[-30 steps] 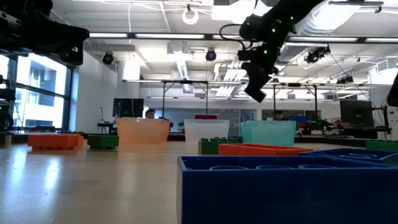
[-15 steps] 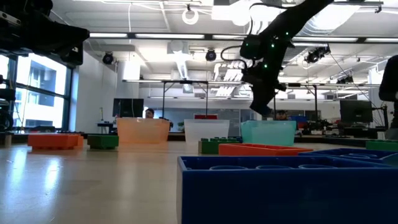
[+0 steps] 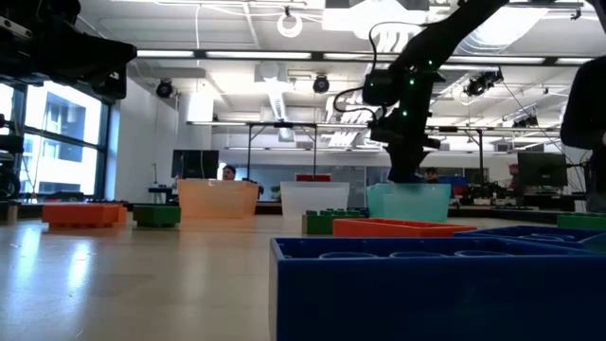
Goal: Sort & place blocks by color
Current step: Put the blue game piece into the green bin, then put the green game piece into the orange bin
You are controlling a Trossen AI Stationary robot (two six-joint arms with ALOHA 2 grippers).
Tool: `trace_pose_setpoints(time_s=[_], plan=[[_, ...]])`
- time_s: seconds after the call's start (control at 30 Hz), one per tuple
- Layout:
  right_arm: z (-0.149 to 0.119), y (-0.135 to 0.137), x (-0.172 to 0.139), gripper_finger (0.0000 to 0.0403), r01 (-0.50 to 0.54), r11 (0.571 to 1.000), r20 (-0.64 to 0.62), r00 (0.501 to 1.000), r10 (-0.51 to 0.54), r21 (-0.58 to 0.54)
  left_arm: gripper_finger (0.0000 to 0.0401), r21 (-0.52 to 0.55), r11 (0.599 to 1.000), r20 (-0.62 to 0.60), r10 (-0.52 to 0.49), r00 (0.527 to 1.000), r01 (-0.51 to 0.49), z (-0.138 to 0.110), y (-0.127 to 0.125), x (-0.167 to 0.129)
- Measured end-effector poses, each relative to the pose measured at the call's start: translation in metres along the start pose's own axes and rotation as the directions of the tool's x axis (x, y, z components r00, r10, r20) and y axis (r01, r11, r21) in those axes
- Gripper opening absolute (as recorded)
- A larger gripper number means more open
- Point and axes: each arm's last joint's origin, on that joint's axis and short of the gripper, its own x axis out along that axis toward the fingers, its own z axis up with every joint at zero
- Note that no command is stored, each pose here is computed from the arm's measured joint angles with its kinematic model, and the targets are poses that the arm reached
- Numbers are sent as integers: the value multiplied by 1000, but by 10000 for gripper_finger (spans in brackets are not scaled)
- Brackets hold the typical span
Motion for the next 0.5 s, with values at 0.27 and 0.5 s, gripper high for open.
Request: trace_pose_setpoints(time_s=[0.27, 0.5], plan=[[0, 0, 1, 132, 10, 1000, -3, 1000, -10, -9, 0, 0, 1000, 0, 0, 1000, 0, 0, 0, 0], [0, 0, -4, 134, 59, 998, 19, 998, -58, -27, 2, 0, 1000, 0, 0, 1000, 0, 0, 0, 0]])
